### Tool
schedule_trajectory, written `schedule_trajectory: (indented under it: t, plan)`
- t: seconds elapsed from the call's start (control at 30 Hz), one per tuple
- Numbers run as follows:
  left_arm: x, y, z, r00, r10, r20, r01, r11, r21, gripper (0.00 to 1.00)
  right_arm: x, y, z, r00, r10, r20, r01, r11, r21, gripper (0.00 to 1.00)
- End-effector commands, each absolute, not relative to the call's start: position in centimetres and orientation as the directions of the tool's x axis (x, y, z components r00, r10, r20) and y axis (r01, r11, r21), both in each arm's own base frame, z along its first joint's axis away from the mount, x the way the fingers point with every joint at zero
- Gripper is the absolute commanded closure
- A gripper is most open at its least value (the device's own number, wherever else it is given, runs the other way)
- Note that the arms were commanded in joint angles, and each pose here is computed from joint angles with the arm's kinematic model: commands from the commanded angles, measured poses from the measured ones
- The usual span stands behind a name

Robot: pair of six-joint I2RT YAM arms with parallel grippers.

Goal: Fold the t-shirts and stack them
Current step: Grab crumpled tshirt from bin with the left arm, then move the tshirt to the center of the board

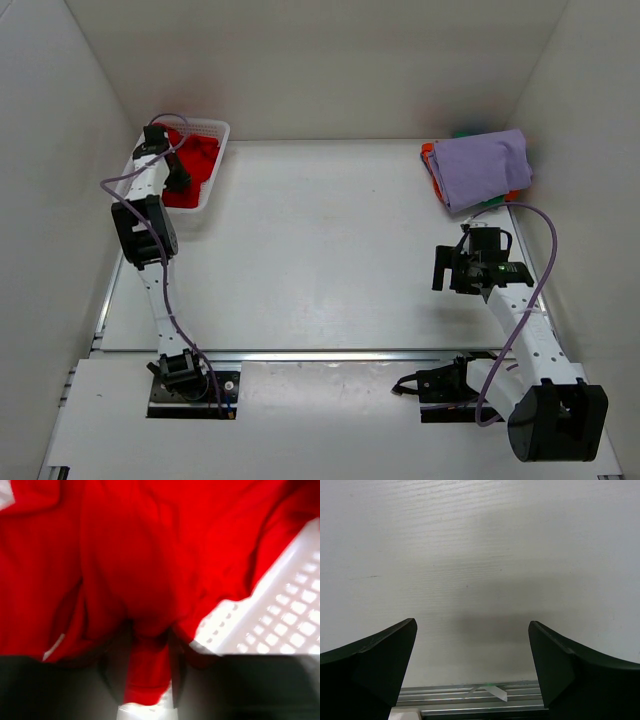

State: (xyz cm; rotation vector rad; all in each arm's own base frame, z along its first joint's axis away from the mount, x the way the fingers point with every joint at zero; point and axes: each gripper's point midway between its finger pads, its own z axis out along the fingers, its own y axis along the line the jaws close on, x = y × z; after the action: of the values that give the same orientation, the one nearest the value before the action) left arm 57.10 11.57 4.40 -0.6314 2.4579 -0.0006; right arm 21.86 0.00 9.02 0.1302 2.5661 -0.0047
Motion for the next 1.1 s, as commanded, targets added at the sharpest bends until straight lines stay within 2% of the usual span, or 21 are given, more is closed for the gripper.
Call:
schedule_trajectory:
  t: [0.0,0.03,0.1,0.17,0.27,0.3,0.37,0.4,0.47,0.57,0.67,0.83,0.93,1.03,1.07]
  plan:
    - [58.4,10.9,7.4,-0.686,-0.432,-0.585,-0.405,0.895,-0.187,0.94,22.1,-0.2,9.0,-0.833,0.085,-0.547,0.089,0.996,0.019,0.09]
    - [58.7,11.2,7.9,-0.679,-0.437,-0.590,-0.404,0.893,-0.197,1.00,22.3,-0.1,9.2,-0.828,0.086,-0.554,0.088,0.996,0.023,0.09]
    - [59.0,11.6,10.0,-0.657,-0.444,-0.609,-0.418,0.887,-0.196,1.00,22.3,-0.2,9.2,-0.827,0.091,-0.555,0.094,0.995,0.023,0.08]
    - [59.7,11.6,14.9,-0.600,-0.406,-0.689,-0.417,0.894,-0.164,1.00,22.5,-0.1,9.4,-0.824,0.086,-0.559,0.088,0.996,0.024,0.09]
    - [59.1,10.2,26.6,-0.420,-0.348,-0.838,-0.395,0.902,-0.177,1.00,22.3,-0.2,8.9,-0.838,0.086,-0.539,0.091,0.996,0.017,0.09]
    - [57.2,8.5,33.8,-0.304,-0.330,-0.894,-0.347,0.912,-0.219,1.00,22.1,-0.1,8.5,-0.846,0.085,-0.526,0.090,0.996,0.015,0.08]
    - [56.0,5.0,39.7,-0.189,-0.293,-0.937,-0.234,0.940,-0.247,1.00,22.2,0.1,8.4,-0.851,0.072,-0.519,0.079,0.997,0.009,0.09]
    - [52.1,2.1,45.9,-0.077,-0.282,-0.956,-0.134,0.953,-0.271,1.00,22.1,0.2,8.0,-0.860,0.071,-0.506,0.074,0.997,0.013,0.09]
    - [48.3,-3.1,51.9,0.023,-0.287,-0.958,0.044,0.957,-0.286,1.00,22.0,0.2,7.7,-0.865,0.072,-0.496,0.079,0.997,0.007,0.09]
    - [41.2,-9.3,56.6,0.021,-0.353,-0.935,0.286,0.899,-0.332,1.00,22.1,0.1,7.8,-0.867,0.077,-0.492,0.081,0.997,0.014,0.09]
    - [36.4,-11.5,57.3,-0.006,-0.406,-0.914,0.389,0.841,-0.376,1.00,22.1,-0.1,8.2,-0.854,0.078,-0.514,0.085,0.996,0.011,0.09]
    - [32.7,-13.1,55.5,-0.103,-0.445,-0.890,0.487,0.758,-0.435,1.00,22.4,-0.1,9.7,-0.815,0.080,-0.574,0.084,0.996,0.019,0.09]
    - [32.5,-15.8,50.3,-0.266,-0.433,-0.861,0.506,0.698,-0.507,1.00,22.3,-0.1,9.6,-0.814,0.091,-0.573,0.092,0.995,0.027,0.09]
    - [32.7,-17.4,37.6,-0.468,-0.406,-0.785,0.376,0.712,-0.593,1.00,22.3,0.0,9.8,-0.811,0.073,-0.581,0.072,0.997,0.025,0.09]
    - [33.1,-17.3,35.8,-0.472,-0.420,-0.775,0.348,0.719,-0.602,1.00,22.4,0.2,9.6,-0.815,0.075,-0.574,0.072,0.997,0.027,0.09]
